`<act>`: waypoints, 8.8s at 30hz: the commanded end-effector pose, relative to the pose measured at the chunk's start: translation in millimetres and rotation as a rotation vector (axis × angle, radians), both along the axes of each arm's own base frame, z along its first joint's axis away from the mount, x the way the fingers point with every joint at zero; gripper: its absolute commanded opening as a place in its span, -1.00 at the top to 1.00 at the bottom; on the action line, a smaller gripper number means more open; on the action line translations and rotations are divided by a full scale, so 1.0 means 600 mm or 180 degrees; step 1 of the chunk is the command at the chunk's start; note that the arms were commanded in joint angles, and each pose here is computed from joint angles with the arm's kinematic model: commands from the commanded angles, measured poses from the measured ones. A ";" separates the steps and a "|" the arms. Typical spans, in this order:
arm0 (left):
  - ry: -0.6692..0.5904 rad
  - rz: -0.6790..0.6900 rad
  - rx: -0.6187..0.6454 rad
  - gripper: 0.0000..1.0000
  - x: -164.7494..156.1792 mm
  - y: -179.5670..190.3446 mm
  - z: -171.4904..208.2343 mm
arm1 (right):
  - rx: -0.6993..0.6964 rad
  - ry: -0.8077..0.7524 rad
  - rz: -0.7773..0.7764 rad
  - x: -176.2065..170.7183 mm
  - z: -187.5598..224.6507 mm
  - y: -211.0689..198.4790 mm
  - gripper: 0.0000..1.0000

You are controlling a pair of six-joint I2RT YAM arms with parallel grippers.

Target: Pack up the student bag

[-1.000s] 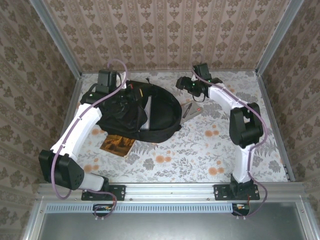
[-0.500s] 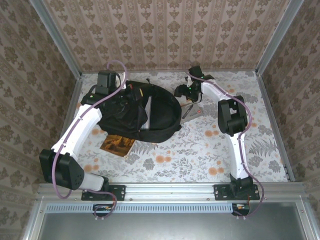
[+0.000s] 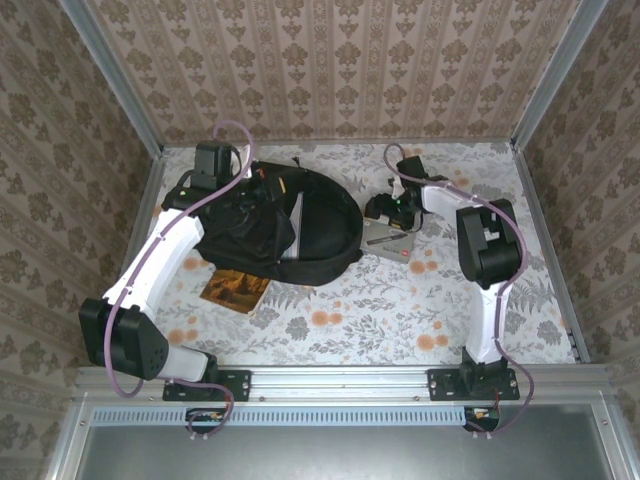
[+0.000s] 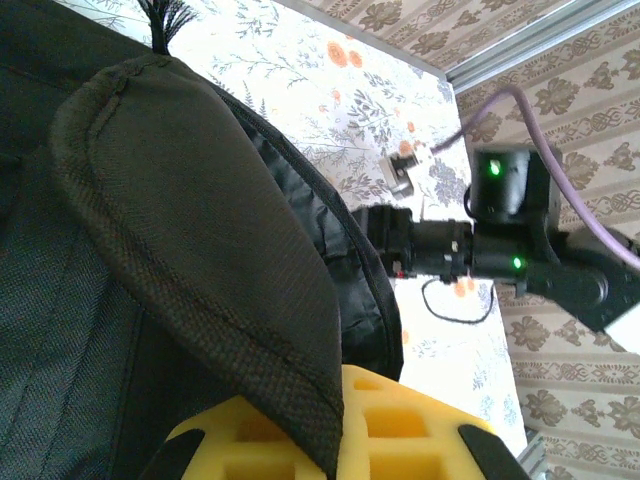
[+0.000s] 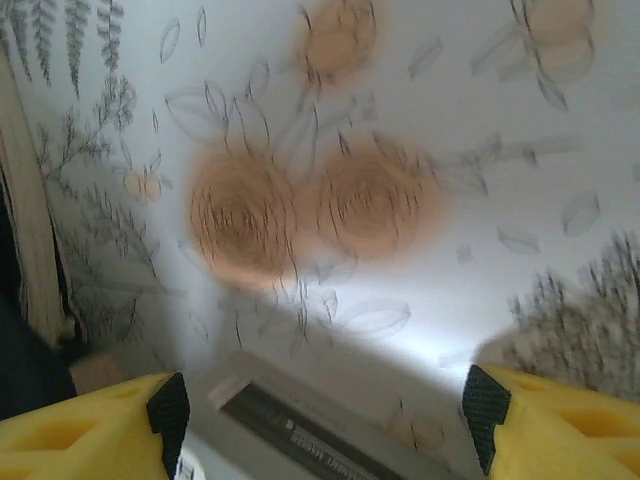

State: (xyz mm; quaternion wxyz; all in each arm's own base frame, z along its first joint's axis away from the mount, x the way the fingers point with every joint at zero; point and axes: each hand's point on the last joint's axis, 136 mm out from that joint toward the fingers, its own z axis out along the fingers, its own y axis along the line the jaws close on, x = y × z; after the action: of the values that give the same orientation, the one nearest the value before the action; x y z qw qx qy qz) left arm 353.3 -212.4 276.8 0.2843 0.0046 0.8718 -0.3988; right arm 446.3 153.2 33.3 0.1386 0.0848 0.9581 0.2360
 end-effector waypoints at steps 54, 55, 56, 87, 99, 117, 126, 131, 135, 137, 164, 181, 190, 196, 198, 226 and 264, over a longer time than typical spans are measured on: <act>-0.0386 0.1397 0.0501 1.00 -0.012 0.192 0.057 | 0.1533 -0.0280 -0.0372 -0.094 0.152 0.155 -0.51; -0.0400 0.1420 0.0530 1.00 -0.012 0.196 0.057 | 0.1380 -0.0283 -0.0384 -0.093 0.149 0.147 -0.50; -0.0398 0.1421 0.0556 1.00 -0.011 0.198 0.056 | 0.1131 -0.0283 -0.0437 -0.096 0.141 0.130 -0.51; 0.0370 -0.0775 0.0925 -0.50 -0.031 -0.218 -0.120 | 0.0638 0.0156 -0.0922 -0.147 0.038 -0.009 -0.65; 0.1041 -0.0873 0.1141 -0.63 0.039 -0.300 -0.313 | 0.1026 0.0108 -0.1194 -0.191 0.026 -0.018 -0.63; 0.1849 -0.1234 0.0306 -0.68 -0.041 -0.380 -0.383 | 0.1171 -0.0051 -0.1442 -0.201 0.020 -0.057 -0.59; 0.1921 -0.1254 0.0346 -0.70 -0.072 -0.364 -0.379 | 0.1510 0.0064 -0.1264 -0.194 0.019 -0.033 -0.58; 0.2010 -0.1354 0.0283 -0.71 -0.097 -0.378 -0.375 | 0.1669 0.0041 -0.1102 -0.189 0.038 -0.011 -0.58; 0.2098 -0.1406 0.0249 -0.71 -0.116 -0.391 -0.379 | 0.1808 -0.0053 -0.1023 -0.185 0.065 0.000 -0.58; 0.2126 -0.1393 0.0258 -0.71 -0.118 -0.391 -0.384 | 0.1882 -0.0113 -0.0996 -0.184 0.081 0.005 -0.58; 0.2082 -0.1320 0.0254 -0.71 -0.108 -0.364 -0.378 | 0.1958 -0.0512 -0.0760 -0.145 0.162 0.099 -0.58; 0.2042 -0.1241 0.0226 -0.71 -0.085 -0.342 -0.367 | 0.2044 -0.0764 -0.0574 -0.139 0.234 0.136 -0.58; 0.1968 -0.1312 0.0214 -0.72 -0.084 -0.343 -0.346 | 0.2095 -0.0824 -0.0537 -0.125 0.248 0.156 -0.58; 0.1971 -0.1301 0.0219 -0.73 -0.081 -0.339 -0.346 | 0.2037 -0.0830 -0.0493 -0.111 0.240 0.167 -0.58; 0.1967 -0.1283 0.0223 -0.71 -0.079 -0.335 -0.348 | 0.2008 -0.0803 -0.0512 -0.108 0.228 0.167 -0.58; 0.1279 -0.1045 0.0739 -0.76 -0.184 -0.206 -0.226 | 0.0334 -0.0539 -0.0097 -0.203 0.142 0.021 -0.60; 0.0881 -0.2659 0.2766 -1.00 -0.234 -0.245 -0.432 | 0.0187 -0.0491 -0.0502 -0.249 0.129 -0.070 -0.66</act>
State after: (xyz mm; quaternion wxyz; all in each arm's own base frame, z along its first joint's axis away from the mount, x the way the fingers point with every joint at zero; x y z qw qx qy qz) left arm 227.1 -371.8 42.0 0.0126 0.4000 0.9109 -0.1003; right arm 297.6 108.7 113.4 0.2321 0.1449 0.9296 0.2468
